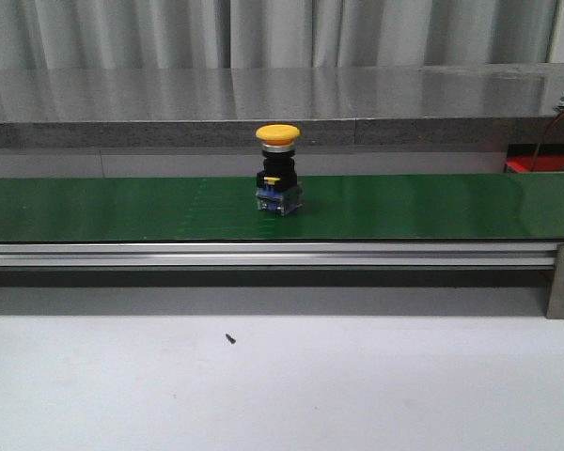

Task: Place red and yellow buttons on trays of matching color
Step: 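Open the left gripper and lift away from the yellow button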

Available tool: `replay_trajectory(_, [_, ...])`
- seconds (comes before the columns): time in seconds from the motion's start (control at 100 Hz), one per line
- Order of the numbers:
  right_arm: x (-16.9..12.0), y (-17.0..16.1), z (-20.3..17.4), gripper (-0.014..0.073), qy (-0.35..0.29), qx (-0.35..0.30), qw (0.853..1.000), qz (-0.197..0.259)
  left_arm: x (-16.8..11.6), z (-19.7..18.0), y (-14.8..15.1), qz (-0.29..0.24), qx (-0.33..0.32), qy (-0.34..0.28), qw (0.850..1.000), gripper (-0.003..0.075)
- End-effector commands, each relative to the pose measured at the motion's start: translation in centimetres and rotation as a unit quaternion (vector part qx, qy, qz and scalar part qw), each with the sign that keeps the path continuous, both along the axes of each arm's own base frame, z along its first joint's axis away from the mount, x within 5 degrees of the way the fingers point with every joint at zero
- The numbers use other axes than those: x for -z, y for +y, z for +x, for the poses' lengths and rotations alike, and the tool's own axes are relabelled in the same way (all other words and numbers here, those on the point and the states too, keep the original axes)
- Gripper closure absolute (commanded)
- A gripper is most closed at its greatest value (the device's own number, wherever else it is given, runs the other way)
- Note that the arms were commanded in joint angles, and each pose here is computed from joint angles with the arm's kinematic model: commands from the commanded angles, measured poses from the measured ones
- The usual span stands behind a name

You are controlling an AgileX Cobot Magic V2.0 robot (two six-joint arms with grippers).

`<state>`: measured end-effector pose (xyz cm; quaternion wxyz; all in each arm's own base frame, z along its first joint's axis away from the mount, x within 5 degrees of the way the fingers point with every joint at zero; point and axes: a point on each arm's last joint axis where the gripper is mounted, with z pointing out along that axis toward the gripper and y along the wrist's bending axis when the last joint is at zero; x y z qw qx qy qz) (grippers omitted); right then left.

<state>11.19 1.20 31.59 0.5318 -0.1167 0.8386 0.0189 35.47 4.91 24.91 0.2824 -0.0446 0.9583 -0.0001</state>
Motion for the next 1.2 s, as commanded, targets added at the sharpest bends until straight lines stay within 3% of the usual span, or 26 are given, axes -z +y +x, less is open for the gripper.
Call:
replay_trajectory(0.0, [-1.4,-0.2,0.2,0.0691,-0.045,0.015,0.999,0.009,-3.1,0.0,-0.3,-0.001,-0.004,-0.07,0.998,0.0149])
replay_trajectory(0.29, [-1.4,-0.2,0.2,0.0691,-0.045,0.015,0.999,0.009,-7.9,-1.8,-1.9,0.007,0.016,-0.161,0.987,0.0131])
replay_trajectory(0.53, [-1.4,-0.2,0.2,0.0691,-0.045,0.015,0.999,0.009,-12.8,-6.6,-4.6,0.01,0.053,-0.242,0.969,0.0132])
replay_trajectory(0.71, [-1.4,-0.2,0.2,0.0691,-0.045,0.015,0.999,0.009,-13.7,-11.9,-6.2,0.005,0.08,-0.298,0.951,0.0132])
replay_trajectory(0.88, [-1.4,-0.2,0.2,0.0691,-0.045,0.015,0.999,0.009,-12.7,-17.4,-7.0,-0.023,0.091,-0.343,0.935,0.0143])
replay_trajectory(1.02, [-1.4,-0.2,0.2,0.0691,-0.045,0.015,0.999,0.009,-10.8,-20.8,-6.8,-0.022,0.094,-0.352,0.931,0.0231])
replay_trajectory(1.19, [-1.4,-0.1,0.2,0.0691,-0.045,0.014,0.999,0.013,-8.9,-23.8,-6.5,-0.02,0.094,-0.366,0.926,0.0464])
